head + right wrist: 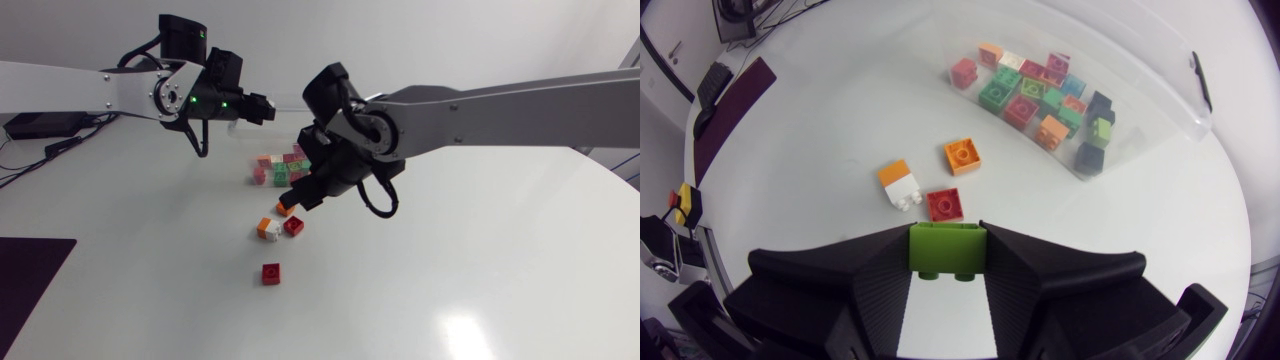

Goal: Place the duplo bricks in the container

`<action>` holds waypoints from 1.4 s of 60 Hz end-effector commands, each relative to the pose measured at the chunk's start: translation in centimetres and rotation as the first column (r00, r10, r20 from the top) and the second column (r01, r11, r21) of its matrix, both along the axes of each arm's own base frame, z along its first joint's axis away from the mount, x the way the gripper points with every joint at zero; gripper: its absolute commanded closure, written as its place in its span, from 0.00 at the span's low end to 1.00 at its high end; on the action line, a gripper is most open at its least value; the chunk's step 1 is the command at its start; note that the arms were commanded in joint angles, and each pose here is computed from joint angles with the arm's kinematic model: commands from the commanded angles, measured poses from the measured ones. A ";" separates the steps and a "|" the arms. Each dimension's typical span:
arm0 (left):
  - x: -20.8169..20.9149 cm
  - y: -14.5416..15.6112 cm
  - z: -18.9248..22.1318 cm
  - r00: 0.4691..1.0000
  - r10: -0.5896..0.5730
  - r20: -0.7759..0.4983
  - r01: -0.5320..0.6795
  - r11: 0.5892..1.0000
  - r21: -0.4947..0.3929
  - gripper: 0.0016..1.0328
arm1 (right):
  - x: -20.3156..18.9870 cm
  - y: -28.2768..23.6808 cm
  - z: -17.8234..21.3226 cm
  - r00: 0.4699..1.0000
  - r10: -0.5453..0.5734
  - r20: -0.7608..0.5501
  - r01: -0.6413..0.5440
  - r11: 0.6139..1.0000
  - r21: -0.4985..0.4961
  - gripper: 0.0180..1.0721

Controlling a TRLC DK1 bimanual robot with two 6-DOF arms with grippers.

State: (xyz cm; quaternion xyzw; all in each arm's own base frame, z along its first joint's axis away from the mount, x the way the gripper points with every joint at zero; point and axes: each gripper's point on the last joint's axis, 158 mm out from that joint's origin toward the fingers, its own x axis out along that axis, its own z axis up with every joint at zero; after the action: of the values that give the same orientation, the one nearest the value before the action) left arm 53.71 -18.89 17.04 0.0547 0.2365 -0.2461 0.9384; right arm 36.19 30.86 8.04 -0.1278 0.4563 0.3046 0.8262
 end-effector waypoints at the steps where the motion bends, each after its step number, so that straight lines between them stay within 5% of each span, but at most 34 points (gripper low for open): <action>1: 0.6 -0.7 0.3 1.000 -0.007 0.016 0.008 1.000 -0.014 0.17 | 0.0 -1.6 0.3 1.000 -0.018 -0.005 0.018 1.000 -0.011 0.60; 5: 0.4 -0.5 0.2 1.000 -0.008 0.012 0.008 1.000 -0.013 0.04 | 0.8 -2.0 1.3 0.999 -0.031 0.019 0.031 1.000 0.003 0.60; 40: -10.9 2.4 -0.2 0.991 -0.127 -0.032 0.130 0.979 0.158 0.05 | 7.7 -3.1 8.7 0.972 -0.118 0.202 0.093 0.988 0.126 0.60; 84: -20.5 0.2 -9.2 0.884 -0.392 -0.255 0.453 0.852 0.262 0.05 | 13.1 -0.9 10.5 0.945 -0.150 0.290 0.096 0.976 0.194 0.60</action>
State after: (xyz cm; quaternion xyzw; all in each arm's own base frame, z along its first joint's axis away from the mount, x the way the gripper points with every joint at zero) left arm 34.28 -18.57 8.76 0.2120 0.3419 -0.3930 0.8269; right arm 47.69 29.98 18.40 -0.0695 0.3143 0.2726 0.9067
